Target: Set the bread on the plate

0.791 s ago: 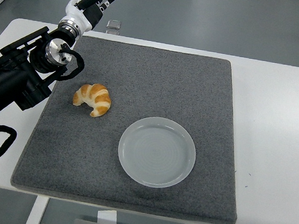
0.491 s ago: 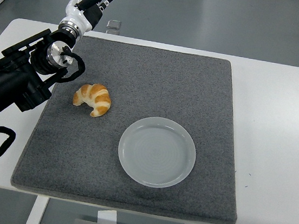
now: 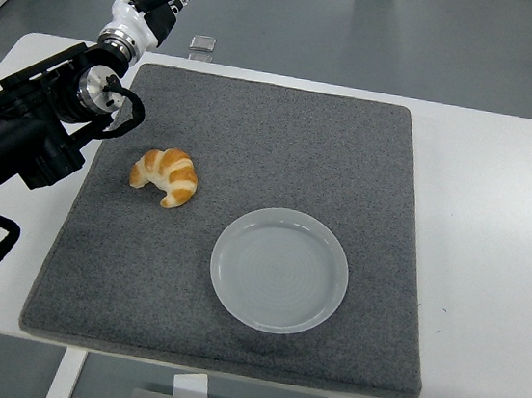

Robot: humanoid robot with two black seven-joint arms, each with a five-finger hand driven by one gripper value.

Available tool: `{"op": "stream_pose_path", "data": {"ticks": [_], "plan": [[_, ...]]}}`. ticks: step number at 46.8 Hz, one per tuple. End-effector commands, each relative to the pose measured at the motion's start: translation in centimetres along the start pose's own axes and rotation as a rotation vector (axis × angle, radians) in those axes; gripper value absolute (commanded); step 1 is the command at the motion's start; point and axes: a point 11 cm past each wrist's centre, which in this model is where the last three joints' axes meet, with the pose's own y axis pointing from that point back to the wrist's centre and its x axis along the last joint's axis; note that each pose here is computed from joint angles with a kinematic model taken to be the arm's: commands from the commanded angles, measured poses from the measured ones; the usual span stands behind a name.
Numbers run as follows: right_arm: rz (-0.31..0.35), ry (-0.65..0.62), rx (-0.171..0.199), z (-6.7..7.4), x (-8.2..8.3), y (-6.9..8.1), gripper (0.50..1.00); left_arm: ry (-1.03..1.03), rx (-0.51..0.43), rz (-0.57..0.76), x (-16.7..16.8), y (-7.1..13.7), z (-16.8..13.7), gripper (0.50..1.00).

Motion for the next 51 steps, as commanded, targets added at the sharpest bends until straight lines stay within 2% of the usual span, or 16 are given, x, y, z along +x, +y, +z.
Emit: {"op": "stream_pose_path", "data": {"ticks": [1,17,26,32,39,51], "plan": [[0.000,0.001,0.000,0.0,0.0,0.0,0.954,-0.019,0.003,-0.007,0.2,0.1,0.0,1.000],[0.000,0.000,0.002,0.0,0.0,0.0,0.952,-0.188,0.044,-0.045,0.4,0.3,0.2,0.999],[0.000,0.000,0.000,0.0,0.0,0.0,0.952,-0.428,0.086,-0.129,0.2,0.4,2.3,0.999],[0.000,0.000,0.000,0.0,0.0,0.0,0.952,-0.706,0.159,-0.241,-0.2,1.0,3.1,0.999],[0.000,0.000,0.000,0.0,0.0,0.0,0.952,-0.998,0.250,-0.401,-0.2,2.8,2.7,0.996],[0.000,0.000,0.000,0.0,0.0,0.0,0.952,-1.460,0.302,-0.674,-0.3,6.3,2.4,0.996]]}}
